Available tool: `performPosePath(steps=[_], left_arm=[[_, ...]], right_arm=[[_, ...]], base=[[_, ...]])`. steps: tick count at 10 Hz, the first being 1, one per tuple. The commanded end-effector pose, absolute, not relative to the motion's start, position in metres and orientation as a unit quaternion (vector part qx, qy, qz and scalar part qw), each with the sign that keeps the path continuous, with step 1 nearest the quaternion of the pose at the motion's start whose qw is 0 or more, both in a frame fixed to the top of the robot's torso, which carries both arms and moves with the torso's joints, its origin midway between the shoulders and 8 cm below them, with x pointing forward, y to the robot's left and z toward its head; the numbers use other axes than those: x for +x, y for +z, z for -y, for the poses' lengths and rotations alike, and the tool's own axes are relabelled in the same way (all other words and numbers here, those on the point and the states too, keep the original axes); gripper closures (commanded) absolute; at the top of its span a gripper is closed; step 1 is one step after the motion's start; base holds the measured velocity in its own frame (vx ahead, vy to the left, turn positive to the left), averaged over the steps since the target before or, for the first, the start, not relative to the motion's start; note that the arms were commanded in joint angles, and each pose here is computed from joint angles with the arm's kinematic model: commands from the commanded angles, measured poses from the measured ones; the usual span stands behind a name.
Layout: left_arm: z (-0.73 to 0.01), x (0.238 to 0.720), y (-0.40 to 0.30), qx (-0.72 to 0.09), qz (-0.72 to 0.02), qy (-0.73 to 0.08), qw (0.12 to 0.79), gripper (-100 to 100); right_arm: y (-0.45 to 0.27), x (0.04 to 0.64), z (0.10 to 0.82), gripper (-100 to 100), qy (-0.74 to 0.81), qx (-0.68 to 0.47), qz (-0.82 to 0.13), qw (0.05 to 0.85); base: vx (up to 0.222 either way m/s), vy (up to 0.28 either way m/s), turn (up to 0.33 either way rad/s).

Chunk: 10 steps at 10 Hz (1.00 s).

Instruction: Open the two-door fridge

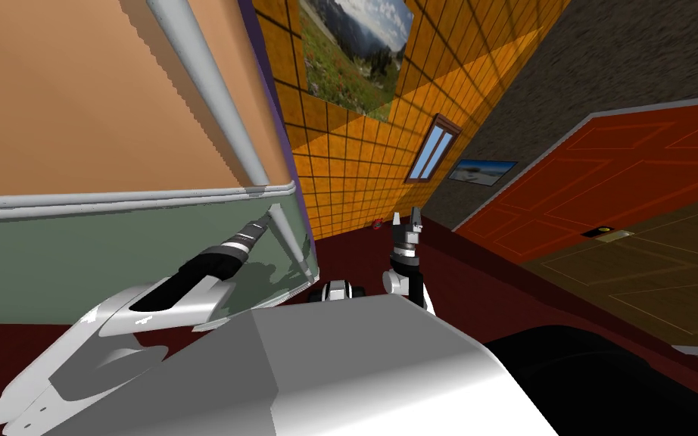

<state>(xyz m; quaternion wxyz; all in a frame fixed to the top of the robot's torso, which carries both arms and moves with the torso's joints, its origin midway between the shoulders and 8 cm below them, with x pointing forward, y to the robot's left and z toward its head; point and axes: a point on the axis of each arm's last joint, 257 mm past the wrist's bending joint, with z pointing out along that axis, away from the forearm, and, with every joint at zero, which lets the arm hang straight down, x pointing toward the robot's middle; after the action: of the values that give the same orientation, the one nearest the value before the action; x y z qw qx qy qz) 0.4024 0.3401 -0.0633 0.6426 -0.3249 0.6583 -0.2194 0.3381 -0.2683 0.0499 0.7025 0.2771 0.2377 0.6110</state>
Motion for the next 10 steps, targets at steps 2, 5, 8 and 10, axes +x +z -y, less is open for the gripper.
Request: performPosePath(steps=[2, 5, 8, 10], left_arm=[[-0.320, 0.403, -0.064, -0.306, -0.668, -0.238, 0.636, 100], [-0.289, 0.403, -0.063, -0.278, -0.679, -0.268, 0.624, 100], [-0.259, 0.400, -0.064, -0.250, -0.690, -0.297, 0.611, 100], [-0.240, 0.396, -0.064, -0.233, -0.697, -0.316, 0.601, 100]], right_arm=[[0.050, 0.338, 0.268, 0, 0.611, 0.277, -0.237, 0.702], [0.050, 0.338, 0.268, 0, 0.611, 0.277, -0.238, 0.702], [0.050, 0.338, 0.268, 0, 0.611, 0.277, -0.238, 0.702], [0.050, 0.338, 0.268, 0, 0.611, 0.277, -0.238, 0.702]], base=[[-0.203, 0.093, -0.085], [-0.394, 0.168, -0.096], [-0.385, 0.173, -0.100], [-0.325, 0.139, -0.091]])
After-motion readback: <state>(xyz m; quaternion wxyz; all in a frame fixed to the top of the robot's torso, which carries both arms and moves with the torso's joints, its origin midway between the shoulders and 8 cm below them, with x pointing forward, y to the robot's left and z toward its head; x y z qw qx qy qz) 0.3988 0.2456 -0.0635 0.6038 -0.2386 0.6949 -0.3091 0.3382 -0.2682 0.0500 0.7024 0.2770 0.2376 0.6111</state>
